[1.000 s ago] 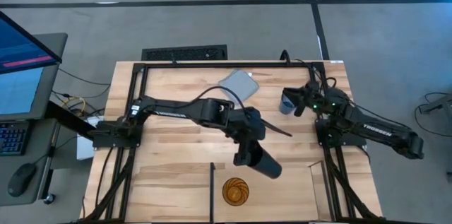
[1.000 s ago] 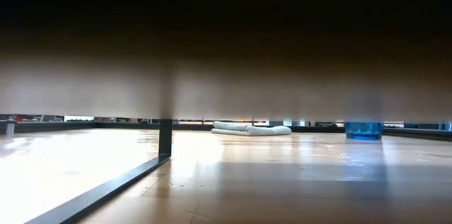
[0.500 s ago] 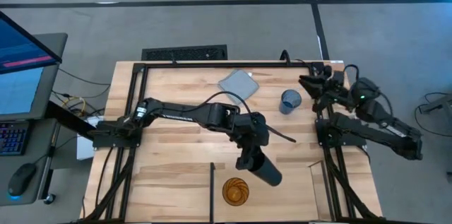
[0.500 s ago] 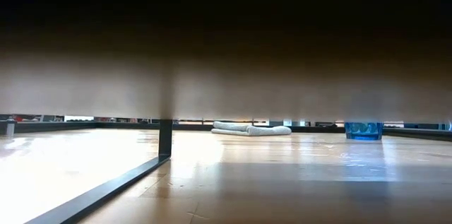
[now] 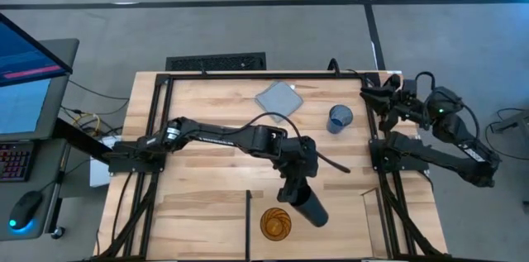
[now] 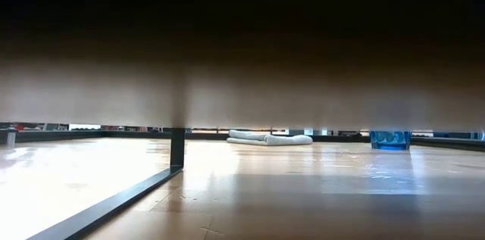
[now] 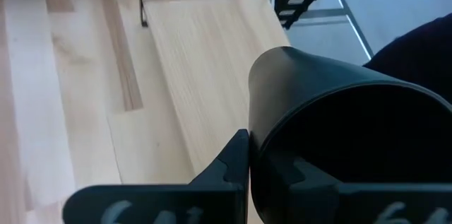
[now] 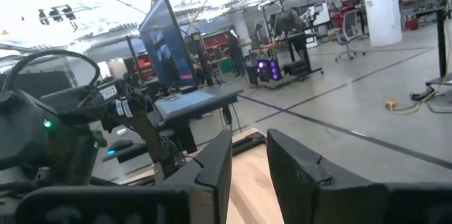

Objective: Stack small to large cups/mugs on shelf
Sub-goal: Put the black cup on the shelf

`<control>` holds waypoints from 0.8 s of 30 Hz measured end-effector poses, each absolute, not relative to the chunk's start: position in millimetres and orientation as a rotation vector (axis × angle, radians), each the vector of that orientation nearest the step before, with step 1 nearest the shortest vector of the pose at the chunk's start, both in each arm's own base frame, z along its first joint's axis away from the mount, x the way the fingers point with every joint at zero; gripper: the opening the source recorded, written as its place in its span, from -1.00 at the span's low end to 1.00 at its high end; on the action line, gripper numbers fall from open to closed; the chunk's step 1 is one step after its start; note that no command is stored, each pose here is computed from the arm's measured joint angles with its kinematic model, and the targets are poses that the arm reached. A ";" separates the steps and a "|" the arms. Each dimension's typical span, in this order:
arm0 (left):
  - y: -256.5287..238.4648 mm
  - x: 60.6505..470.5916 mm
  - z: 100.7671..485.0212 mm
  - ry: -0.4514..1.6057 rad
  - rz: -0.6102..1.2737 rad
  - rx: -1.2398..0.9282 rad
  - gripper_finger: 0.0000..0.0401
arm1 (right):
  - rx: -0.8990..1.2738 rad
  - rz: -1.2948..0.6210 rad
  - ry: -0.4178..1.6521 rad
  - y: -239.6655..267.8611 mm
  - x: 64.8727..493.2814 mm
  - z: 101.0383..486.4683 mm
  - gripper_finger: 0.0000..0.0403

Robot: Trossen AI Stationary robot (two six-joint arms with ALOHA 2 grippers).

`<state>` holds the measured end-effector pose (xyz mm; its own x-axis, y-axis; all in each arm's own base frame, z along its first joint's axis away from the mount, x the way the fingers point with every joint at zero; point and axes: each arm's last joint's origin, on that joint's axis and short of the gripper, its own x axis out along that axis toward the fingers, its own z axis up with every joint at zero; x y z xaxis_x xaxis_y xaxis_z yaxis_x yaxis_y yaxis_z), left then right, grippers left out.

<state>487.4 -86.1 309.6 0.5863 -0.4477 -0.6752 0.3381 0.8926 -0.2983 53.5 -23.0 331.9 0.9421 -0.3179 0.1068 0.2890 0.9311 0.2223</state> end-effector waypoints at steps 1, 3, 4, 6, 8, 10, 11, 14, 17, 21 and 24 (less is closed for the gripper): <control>-85.8 488.2 309.7 0.818 -0.459 -0.142 -1.00 | 0.208 -0.311 -0.142 -23.0 53.5 331.9 -0.44; -84.9 487.6 308.6 0.831 -0.452 -0.142 -1.00 | 0.209 -0.309 -0.143 -22.9 53.6 332.0 -0.44; -84.8 488.7 307.7 0.827 -0.450 -0.141 -1.00 | 0.209 -0.309 -0.143 -22.9 53.6 332.0 -0.44; -84.7 491.5 303.6 0.827 -0.440 -0.137 -1.00 | 0.209 -0.309 -0.143 -22.9 53.6 332.0 -0.44; -84.6 493.8 297.2 0.843 -0.431 -0.135 -1.00 | 0.209 -0.309 -0.143 -22.9 53.6 332.0 -0.44; -84.3 494.2 295.8 0.846 -0.423 -0.132 -1.00 | 0.209 -0.309 -0.143 -22.9 53.6 332.0 -0.44; -84.5 495.2 295.9 0.838 -0.417 -0.127 -1.00 | 0.209 -0.309 -0.143 -22.9 53.6 332.0 -0.44; -84.4 496.6 293.3 0.841 -0.409 -0.123 -1.00 | 0.208 -0.309 -0.143 -22.9 53.6 332.0 -0.44; -86.1 501.8 282.6 0.851 -0.418 -0.130 -1.00 | 0.209 -0.309 -0.142 -22.9 53.6 331.9 -0.44; -89.1 505.7 270.8 0.879 -0.446 -0.172 -1.00 | 0.209 -0.310 -0.139 -23.0 53.6 331.6 -0.44; -89.8 505.3 267.5 0.904 -0.456 -0.202 -1.00 | 0.212 -0.311 -0.130 -23.0 53.7 330.7 -0.44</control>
<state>505.3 -89.8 267.5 0.5313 -0.4631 -0.7094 0.2960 0.8861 -0.3567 53.7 -23.0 330.7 0.9439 -0.3165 0.0940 0.2893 0.9301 0.2263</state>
